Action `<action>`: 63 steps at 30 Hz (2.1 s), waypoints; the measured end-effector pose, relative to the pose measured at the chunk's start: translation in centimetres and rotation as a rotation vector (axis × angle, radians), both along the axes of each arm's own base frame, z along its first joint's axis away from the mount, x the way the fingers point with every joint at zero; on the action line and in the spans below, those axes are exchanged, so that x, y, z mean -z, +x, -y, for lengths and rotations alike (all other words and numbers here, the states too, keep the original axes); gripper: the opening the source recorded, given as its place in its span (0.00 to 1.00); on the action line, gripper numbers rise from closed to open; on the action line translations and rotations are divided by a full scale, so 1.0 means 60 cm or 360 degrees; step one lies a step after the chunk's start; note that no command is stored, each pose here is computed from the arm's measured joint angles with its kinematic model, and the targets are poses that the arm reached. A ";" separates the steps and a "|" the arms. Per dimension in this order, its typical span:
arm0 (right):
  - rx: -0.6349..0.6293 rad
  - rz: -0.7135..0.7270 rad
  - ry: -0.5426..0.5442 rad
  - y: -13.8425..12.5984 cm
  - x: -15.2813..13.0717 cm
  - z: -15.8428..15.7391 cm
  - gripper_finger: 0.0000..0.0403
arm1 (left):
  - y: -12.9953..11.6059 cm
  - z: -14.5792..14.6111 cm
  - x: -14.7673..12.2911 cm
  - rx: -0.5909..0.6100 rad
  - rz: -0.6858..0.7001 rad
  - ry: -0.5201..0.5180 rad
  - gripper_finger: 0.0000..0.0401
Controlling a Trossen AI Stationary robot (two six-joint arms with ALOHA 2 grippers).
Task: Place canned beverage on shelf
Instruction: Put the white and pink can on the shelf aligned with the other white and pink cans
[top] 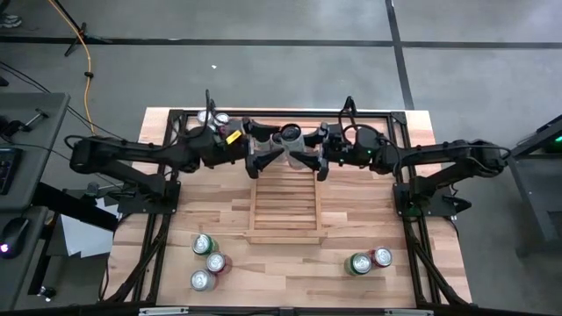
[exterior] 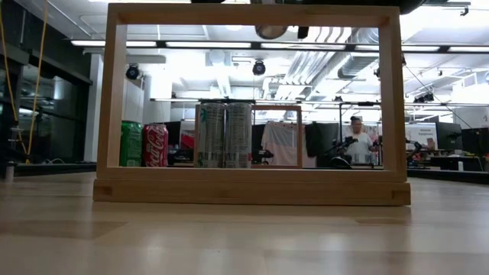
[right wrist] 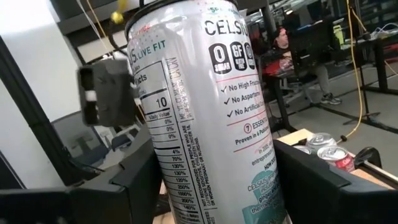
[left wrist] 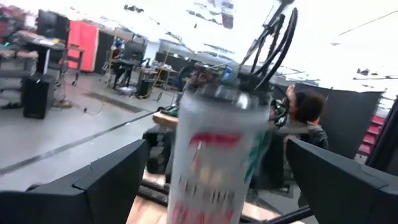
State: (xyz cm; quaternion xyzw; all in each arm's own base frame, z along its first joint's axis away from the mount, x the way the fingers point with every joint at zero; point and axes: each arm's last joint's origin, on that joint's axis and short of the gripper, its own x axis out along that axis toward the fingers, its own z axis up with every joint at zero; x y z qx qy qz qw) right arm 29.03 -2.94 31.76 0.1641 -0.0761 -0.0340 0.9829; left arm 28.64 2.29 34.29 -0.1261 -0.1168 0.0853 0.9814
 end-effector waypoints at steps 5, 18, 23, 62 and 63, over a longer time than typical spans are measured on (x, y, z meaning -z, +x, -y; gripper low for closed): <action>-0.0010 0.0003 0.0019 0.002 0.001 0.000 0.63 | 0.035 -0.004 -0.014 0.0044 -0.0012 0.0122 0.94; -0.0100 0.0005 0.0021 0.002 0.001 -0.008 0.63 | 0.055 -0.008 -0.021 0.0035 -0.0051 0.0161 0.75; -0.0103 0.0007 0.0024 0.002 0.001 -0.008 0.63 | 0.053 -0.009 -0.022 0.0029 -0.0054 0.0164 0.59; 0.0234 -0.0717 0.0064 -0.075 -0.108 0.016 0.77 | 0.100 -0.020 0.081 -0.0338 -0.0664 0.0272 0.59; 0.0277 -0.0735 0.0101 -0.078 -0.113 0.017 0.77 | 0.102 -0.018 0.084 -0.0360 -0.0657 0.0274 0.59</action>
